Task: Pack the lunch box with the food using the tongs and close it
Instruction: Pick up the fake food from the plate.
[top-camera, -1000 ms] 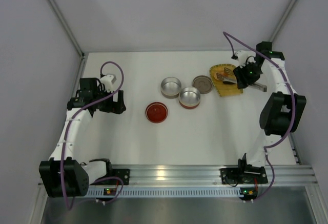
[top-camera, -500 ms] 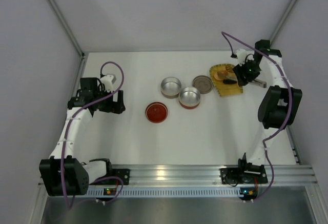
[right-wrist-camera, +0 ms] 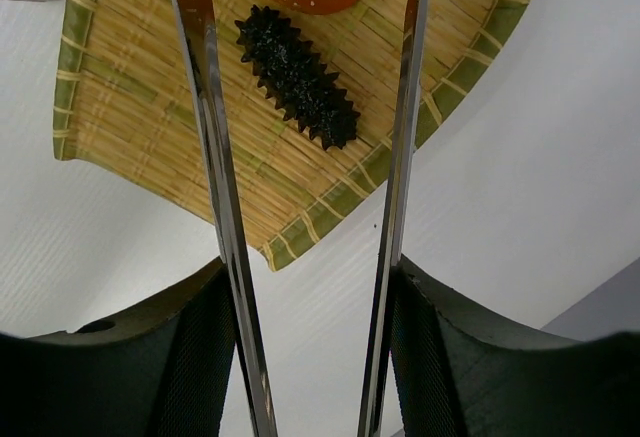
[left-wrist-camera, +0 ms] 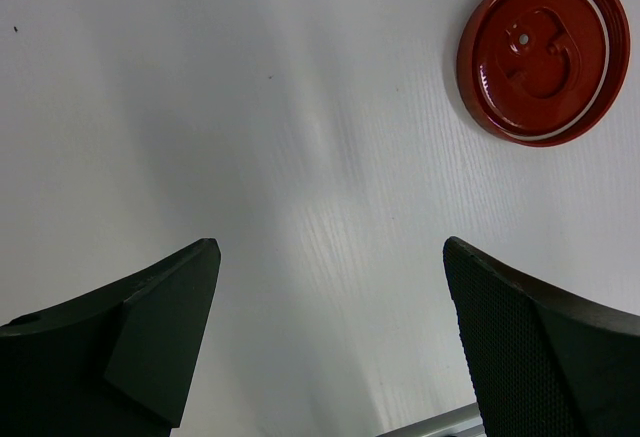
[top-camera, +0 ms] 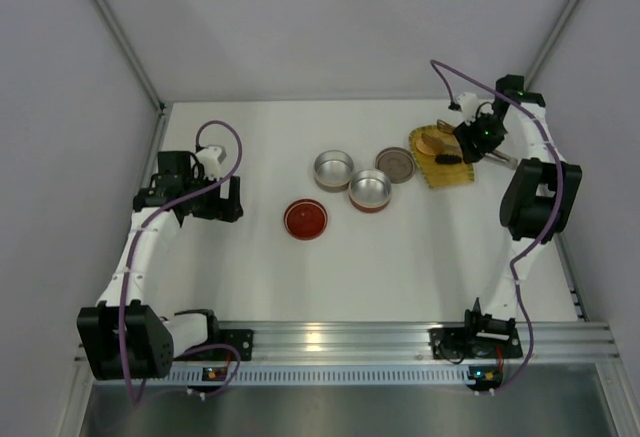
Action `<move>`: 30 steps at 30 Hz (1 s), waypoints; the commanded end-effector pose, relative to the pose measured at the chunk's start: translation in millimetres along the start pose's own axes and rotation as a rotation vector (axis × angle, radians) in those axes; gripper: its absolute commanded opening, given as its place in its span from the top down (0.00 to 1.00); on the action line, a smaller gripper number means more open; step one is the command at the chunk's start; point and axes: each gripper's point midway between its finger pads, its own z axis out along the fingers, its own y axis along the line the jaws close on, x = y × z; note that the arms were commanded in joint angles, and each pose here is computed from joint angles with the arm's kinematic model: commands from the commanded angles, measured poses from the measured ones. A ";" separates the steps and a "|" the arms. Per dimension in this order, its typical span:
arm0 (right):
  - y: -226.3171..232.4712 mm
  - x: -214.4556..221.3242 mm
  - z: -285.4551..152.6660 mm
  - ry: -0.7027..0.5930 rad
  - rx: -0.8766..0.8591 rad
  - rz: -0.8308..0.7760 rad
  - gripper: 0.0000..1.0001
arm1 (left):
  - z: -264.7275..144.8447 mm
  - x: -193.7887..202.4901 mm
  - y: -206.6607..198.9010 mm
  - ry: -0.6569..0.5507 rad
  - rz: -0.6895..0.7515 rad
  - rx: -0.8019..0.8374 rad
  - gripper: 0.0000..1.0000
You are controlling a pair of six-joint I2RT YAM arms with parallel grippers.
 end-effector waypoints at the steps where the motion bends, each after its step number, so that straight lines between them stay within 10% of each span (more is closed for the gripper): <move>1: -3.2 -10.2 -5.8 -0.061 -0.028 -0.035 0.46 | 1.6 -10.2 2.1 -0.032 0.021 -0.004 0.02; 21: -2.0 17.6 4.8 0.061 -0.061 -0.034 0.55 | 4.1 -7.8 -0.3 -0.020 0.011 0.009 0.02; 30: 5.0 13.1 -12.4 0.038 -0.079 -0.048 0.82 | 2.3 -10.7 -0.5 -0.029 0.011 0.010 0.02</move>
